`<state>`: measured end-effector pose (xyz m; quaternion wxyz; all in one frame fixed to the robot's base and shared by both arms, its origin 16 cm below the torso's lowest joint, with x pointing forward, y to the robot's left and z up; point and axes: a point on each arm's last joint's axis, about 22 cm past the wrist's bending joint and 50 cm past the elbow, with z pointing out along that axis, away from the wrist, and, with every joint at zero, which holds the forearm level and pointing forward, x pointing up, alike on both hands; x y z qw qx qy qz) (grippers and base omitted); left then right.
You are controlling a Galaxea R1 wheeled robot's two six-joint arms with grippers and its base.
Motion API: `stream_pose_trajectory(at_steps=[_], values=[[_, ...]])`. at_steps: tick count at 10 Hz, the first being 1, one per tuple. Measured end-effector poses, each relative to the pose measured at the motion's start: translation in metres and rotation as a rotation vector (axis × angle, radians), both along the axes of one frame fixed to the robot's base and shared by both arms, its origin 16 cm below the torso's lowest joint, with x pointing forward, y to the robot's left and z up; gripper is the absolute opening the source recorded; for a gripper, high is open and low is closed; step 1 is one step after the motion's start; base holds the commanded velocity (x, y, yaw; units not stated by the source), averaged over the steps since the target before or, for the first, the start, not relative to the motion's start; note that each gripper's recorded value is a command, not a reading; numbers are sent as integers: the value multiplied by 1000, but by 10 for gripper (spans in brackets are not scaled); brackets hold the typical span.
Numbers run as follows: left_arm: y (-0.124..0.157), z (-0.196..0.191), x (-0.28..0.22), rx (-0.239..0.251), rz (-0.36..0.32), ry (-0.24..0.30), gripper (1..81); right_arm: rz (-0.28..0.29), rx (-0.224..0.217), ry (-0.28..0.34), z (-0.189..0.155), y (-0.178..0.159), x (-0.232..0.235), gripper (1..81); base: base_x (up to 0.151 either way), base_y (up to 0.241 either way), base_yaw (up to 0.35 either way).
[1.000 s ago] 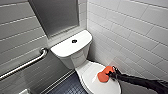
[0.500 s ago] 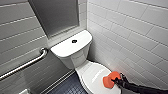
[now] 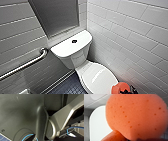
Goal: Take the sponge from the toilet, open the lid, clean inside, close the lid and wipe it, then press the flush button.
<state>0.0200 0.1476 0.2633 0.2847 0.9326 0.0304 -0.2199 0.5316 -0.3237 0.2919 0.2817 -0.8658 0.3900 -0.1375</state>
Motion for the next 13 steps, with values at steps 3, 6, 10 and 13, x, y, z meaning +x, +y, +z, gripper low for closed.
stream_pose_trajectory(at_steps=[3,6,10,13], values=[[-5,1,0,-6,1,0,811,-4,-13,189,-11,-31,-125,10,0,0,0],[-6,1,0,-9,1,0,811,-3,57,295,8,-7,-208,10,0,0,0],[-11,2,1,-16,0,-3,811,66,182,271,71,34,-222,10,0,0,0],[-11,1,1,-17,-2,-4,811,160,240,195,121,53,-208,10,0,0,0]])
